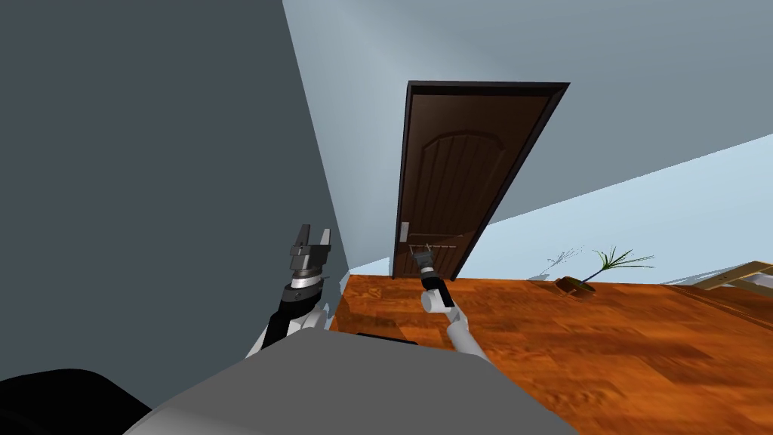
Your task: Pull the door open
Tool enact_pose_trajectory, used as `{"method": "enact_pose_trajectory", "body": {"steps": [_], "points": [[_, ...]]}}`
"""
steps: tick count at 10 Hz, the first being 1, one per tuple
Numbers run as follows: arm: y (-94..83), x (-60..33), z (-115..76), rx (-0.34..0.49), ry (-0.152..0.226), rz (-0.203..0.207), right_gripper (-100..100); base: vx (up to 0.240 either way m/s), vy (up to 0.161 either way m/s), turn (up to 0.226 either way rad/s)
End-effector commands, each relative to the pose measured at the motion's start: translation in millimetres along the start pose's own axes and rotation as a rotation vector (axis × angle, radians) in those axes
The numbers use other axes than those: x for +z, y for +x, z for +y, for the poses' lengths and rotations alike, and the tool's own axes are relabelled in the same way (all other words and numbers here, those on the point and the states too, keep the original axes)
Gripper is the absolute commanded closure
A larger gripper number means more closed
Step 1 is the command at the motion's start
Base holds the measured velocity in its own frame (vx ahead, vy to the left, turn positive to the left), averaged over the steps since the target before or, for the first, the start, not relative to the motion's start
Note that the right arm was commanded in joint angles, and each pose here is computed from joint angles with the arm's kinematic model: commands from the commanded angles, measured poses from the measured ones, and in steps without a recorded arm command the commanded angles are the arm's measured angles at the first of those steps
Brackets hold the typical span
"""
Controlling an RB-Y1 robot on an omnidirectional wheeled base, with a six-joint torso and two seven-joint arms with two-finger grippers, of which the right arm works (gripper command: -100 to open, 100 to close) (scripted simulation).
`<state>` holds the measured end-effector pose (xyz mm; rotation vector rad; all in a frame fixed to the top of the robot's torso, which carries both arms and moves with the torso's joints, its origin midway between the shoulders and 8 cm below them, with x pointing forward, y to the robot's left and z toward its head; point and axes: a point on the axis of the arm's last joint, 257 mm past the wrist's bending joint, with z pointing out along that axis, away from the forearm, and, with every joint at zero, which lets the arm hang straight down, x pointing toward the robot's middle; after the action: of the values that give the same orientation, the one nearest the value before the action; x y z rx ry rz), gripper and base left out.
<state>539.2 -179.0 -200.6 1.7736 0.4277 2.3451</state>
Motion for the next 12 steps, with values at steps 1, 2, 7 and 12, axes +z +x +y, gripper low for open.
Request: {"method": "enact_pose_trajectory", "body": {"steps": [1, 2, 7, 12], "points": [[-11.0, 2.0, -3.5, 0.041, 0.012, -0.024, -100, 0.085, 0.037, -0.026], [-17.0, 3.1, -5.2, 0.061, 0.017, -0.038, -100, 0.102, 0.044, -0.030], [-45.8, 7.6, -11.2, 0.157, 0.037, -0.105, -100, 0.094, 0.037, -0.023], [-73.8, 10.8, -13.0, 0.246, 0.044, -0.173, -100, 0.104, 0.034, -0.024]]}}
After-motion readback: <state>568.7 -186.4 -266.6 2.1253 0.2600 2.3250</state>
